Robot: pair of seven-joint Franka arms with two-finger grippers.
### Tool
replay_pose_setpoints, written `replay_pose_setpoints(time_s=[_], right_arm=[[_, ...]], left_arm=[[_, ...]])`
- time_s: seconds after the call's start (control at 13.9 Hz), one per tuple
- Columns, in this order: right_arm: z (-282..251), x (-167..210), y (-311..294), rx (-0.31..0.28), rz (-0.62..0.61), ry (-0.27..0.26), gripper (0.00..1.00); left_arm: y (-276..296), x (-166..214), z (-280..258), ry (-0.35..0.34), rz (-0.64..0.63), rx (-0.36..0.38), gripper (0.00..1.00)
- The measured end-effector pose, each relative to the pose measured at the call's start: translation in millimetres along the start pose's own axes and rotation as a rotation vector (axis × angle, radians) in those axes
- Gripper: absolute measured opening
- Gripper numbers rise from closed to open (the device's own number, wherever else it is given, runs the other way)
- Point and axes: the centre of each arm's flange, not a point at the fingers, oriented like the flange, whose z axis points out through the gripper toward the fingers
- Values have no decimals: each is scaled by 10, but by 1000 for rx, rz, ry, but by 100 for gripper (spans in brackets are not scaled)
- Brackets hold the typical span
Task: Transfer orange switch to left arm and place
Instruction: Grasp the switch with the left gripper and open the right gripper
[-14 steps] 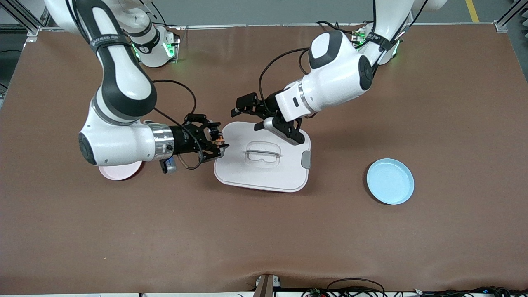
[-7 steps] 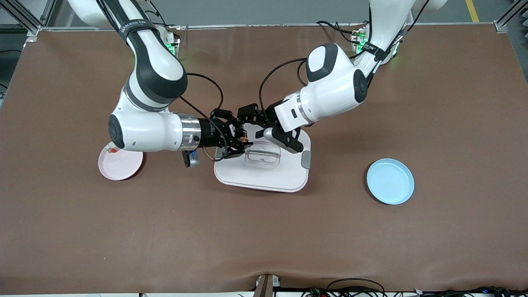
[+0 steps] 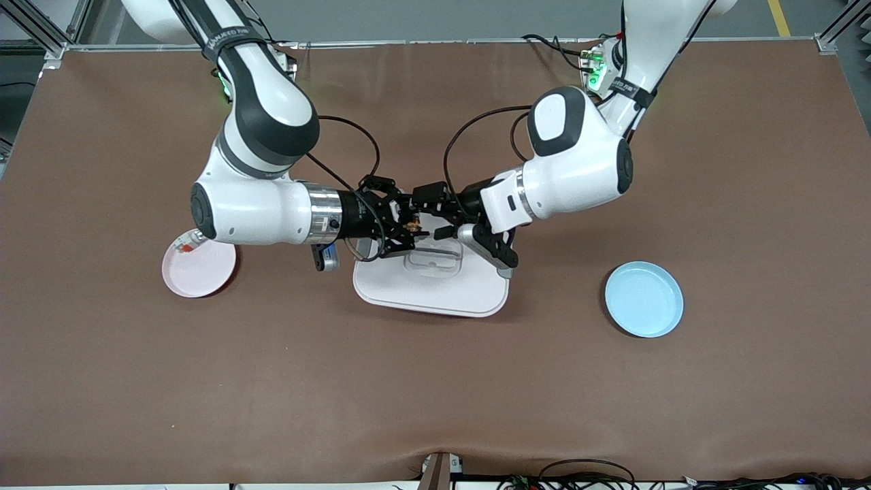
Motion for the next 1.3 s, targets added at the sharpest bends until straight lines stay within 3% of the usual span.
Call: replay_pose_setpoints(time_s=[0.14, 0.36, 0.58, 0.65, 0.79, 1.01, 1.3], right_arm=[[60, -74, 0, 23, 15, 2, 73], [53, -109, -15, 40, 52, -46, 73], [36, -105, -26, 46, 61, -60, 73], [33, -104, -28, 48, 62, -61, 73], [49, -92, -30, 48, 64, -60, 73], [66, -76, -45, 57, 67, -61, 73], [65, -80, -53, 66, 71, -68, 73]], left_arm=[[-12, 3, -1, -2, 2, 0, 100], [-26, 1, 11, -4, 1, 0, 100], [-84, 1, 56, -11, 3, 3, 100], [-97, 1, 65, -12, 12, 3, 94], [-76, 7, 62, -10, 16, -7, 68], [-34, 23, 46, -6, 7, -23, 40], [-41, 36, 28, -3, 3, -25, 40]])
